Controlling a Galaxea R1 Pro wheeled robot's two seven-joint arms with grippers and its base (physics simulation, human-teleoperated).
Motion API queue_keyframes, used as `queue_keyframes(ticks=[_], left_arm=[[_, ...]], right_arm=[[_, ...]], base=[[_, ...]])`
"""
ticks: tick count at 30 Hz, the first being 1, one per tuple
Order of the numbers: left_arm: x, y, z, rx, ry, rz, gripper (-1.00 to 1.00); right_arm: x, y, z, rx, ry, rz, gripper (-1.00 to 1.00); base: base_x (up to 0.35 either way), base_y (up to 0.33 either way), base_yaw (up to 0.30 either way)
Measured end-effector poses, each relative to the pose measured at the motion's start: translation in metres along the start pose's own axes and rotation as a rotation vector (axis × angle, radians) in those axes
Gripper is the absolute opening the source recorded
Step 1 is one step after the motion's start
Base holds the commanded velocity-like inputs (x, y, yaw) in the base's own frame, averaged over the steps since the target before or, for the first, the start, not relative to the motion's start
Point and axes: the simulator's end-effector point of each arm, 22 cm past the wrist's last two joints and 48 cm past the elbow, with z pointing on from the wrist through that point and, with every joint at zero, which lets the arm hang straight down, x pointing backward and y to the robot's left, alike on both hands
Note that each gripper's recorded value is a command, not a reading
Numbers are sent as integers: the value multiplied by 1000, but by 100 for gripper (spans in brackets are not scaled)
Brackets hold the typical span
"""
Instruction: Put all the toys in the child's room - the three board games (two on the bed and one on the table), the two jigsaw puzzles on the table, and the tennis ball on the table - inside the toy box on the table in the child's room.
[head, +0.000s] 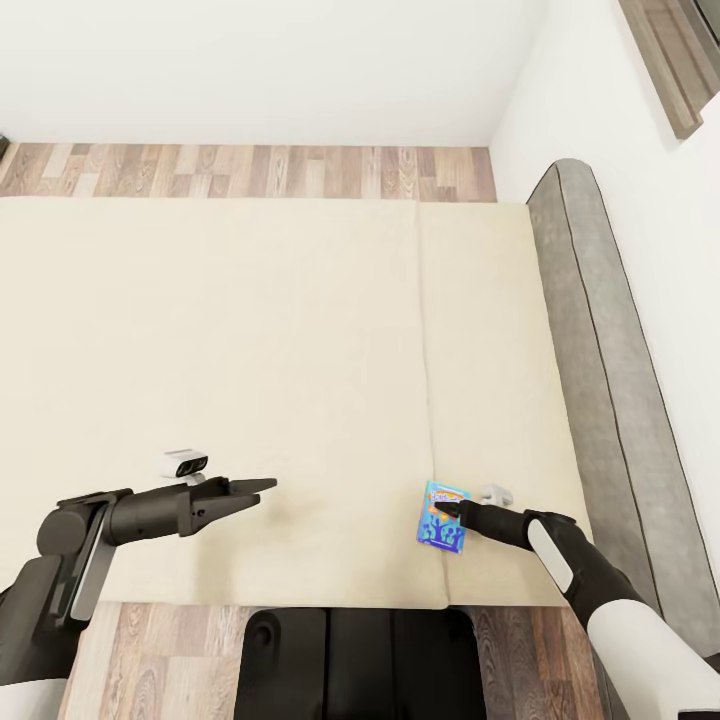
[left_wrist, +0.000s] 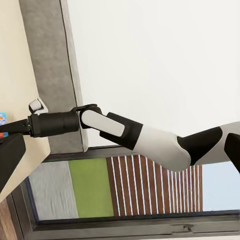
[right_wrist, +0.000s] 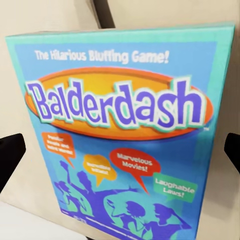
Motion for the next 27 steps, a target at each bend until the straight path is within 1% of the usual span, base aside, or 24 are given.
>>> queue_keyframes(ticks=[20,27], left_arm=[[0,0,1,3,0,-1,100],[0,0,1,2,0,-2,100]], right_arm=[[0,3,1,-5,0,-1,100],[1,3,1,-5,1,-1,100]], base=[[0,0,0],[0,60,0]])
